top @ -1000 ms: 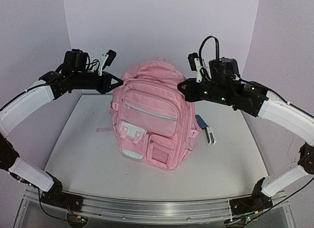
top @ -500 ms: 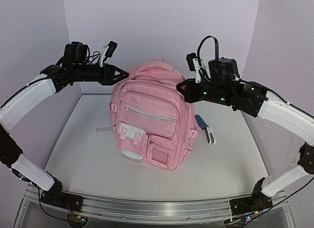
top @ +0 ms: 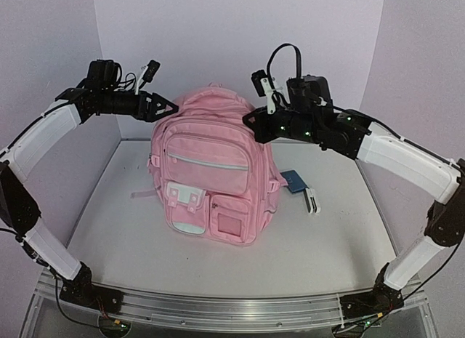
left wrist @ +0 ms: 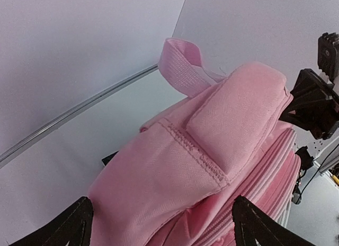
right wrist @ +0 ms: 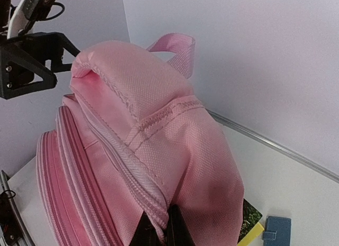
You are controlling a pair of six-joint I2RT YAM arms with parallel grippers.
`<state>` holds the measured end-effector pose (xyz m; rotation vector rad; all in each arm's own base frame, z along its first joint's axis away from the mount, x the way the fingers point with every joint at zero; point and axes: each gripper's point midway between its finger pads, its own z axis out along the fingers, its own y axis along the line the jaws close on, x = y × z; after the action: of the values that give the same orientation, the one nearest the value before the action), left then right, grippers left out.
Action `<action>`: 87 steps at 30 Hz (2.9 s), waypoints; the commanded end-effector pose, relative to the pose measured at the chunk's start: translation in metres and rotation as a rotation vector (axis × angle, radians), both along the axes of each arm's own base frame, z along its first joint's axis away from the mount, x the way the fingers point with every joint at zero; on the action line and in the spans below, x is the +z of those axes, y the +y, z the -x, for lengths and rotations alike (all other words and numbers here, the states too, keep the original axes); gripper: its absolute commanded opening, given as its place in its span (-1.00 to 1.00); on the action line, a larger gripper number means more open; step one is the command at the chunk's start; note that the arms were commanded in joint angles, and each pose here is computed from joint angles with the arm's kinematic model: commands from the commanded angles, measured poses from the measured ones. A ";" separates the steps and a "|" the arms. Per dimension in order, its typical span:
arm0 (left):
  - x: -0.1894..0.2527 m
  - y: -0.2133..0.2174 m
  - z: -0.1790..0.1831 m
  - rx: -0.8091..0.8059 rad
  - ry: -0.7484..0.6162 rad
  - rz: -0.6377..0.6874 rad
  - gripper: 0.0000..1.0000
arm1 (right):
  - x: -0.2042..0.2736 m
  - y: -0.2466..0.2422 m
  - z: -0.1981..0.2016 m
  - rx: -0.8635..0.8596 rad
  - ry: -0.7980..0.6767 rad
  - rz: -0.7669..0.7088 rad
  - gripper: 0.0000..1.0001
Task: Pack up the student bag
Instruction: Unzip the student bag at the center of the board.
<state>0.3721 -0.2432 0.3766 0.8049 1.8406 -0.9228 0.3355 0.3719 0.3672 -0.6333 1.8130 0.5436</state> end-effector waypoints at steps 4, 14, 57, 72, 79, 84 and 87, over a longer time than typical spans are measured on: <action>-0.018 0.002 -0.010 -0.029 -0.070 -0.126 0.84 | 0.039 0.024 -0.017 0.147 -0.133 -0.103 -1.00; -0.012 0.011 -0.001 0.034 -0.091 -0.087 -0.69 | 0.037 0.012 -0.059 0.131 -0.184 -0.085 -1.00; 0.070 0.016 0.113 -0.071 0.147 0.251 -1.00 | 0.059 0.129 0.156 0.431 -0.768 0.210 0.61; 0.076 0.013 0.124 -0.127 0.181 0.278 -1.00 | 0.009 0.186 0.148 0.398 -0.915 0.480 0.45; 0.077 0.014 0.128 -0.127 0.174 0.269 -0.99 | -0.006 0.196 0.128 0.300 -0.941 0.595 0.21; 0.075 0.016 0.127 -0.116 0.173 0.256 -1.00 | -0.011 0.192 0.116 0.230 -0.957 0.668 0.11; 0.073 0.016 0.127 -0.114 0.175 0.252 -1.00 | -0.010 0.192 0.110 0.182 -0.957 0.686 -0.01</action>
<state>0.2613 -0.2269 0.3861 0.5627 2.0404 -1.3151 0.2151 0.5671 0.3266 -1.3874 0.9725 -0.2197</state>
